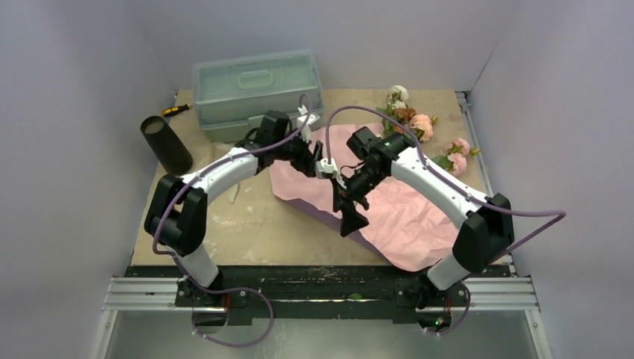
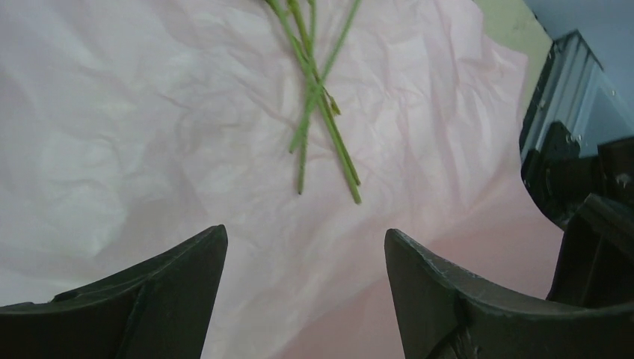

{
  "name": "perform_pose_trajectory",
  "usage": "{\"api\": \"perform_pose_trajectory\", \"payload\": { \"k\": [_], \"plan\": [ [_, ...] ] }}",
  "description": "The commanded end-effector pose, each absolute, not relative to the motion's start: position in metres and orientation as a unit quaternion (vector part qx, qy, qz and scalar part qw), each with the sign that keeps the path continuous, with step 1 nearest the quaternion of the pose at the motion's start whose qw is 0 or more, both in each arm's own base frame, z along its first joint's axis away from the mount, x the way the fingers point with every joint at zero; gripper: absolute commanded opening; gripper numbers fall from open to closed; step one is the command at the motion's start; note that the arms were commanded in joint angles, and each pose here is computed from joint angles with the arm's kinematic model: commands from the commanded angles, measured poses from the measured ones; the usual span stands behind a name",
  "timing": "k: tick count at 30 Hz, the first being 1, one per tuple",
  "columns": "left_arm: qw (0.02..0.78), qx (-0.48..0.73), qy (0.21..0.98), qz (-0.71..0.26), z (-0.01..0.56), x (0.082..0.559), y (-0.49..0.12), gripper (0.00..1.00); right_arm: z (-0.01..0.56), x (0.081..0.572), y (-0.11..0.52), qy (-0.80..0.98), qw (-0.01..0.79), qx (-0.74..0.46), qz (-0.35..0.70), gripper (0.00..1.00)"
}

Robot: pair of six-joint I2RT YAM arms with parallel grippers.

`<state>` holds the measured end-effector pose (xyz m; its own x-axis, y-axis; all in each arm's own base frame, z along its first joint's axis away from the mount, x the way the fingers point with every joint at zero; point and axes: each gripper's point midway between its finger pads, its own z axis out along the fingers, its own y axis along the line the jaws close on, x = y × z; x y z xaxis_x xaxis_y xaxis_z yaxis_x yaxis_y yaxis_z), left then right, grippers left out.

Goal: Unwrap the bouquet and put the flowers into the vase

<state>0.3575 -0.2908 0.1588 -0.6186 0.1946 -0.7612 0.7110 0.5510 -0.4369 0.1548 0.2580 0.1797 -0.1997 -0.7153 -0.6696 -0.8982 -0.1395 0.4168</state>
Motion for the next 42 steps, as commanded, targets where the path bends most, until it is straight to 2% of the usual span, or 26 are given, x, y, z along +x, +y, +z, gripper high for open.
{"api": "perform_pose_trajectory", "payload": {
  "k": [1,5,7,10,14,17,21,23,25,34,42],
  "plan": [
    [0.29,0.365,0.794,-0.39,0.133,0.3,-0.297,0.76,0.225,0.164,0.271,0.627,0.191,-0.626,0.423,0.98],
    [0.27,0.426,0.778,-0.374,0.104,0.27,-0.277,0.73,0.261,0.169,0.275,0.635,0.237,-0.586,0.445,0.97],
    [0.268,0.456,0.766,-0.365,0.097,0.256,-0.268,0.72,0.275,0.187,0.264,0.657,0.264,-0.527,0.47,0.96],
    [0.269,0.506,0.749,-0.333,0.083,0.241,-0.249,0.72,0.277,0.204,0.241,0.683,0.262,-0.463,0.501,0.92],
    [0.272,0.545,0.735,-0.298,0.069,0.231,-0.233,0.72,0.252,0.213,0.216,0.714,0.223,-0.434,0.502,0.84],
    [0.283,0.582,0.721,-0.248,0.062,0.232,-0.228,0.72,0.223,0.23,0.195,0.748,0.205,-0.403,0.485,0.82],
    [0.318,0.614,0.701,-0.174,0.066,0.242,-0.233,0.72,0.176,0.25,0.168,0.805,0.184,-0.41,0.388,0.73],
    [0.328,0.633,0.681,-0.171,0.073,0.236,-0.253,0.72,0.15,0.26,0.154,0.829,0.177,-0.408,0.338,0.64],
    [0.329,0.651,0.662,-0.17,0.075,0.226,-0.271,0.72,0.13,0.264,0.142,0.847,0.165,-0.406,0.3,0.6],
    [0.252,0.687,0.667,-0.138,0.033,0.208,-0.257,0.73,0.061,0.252,0.104,0.88,0.098,-0.413,0.213,0.58],
    [0.202,0.67,0.7,-0.143,0.026,0.207,-0.214,0.69,0.035,0.245,0.074,0.89,0.074,-0.414,0.176,0.58]
  ]
}}
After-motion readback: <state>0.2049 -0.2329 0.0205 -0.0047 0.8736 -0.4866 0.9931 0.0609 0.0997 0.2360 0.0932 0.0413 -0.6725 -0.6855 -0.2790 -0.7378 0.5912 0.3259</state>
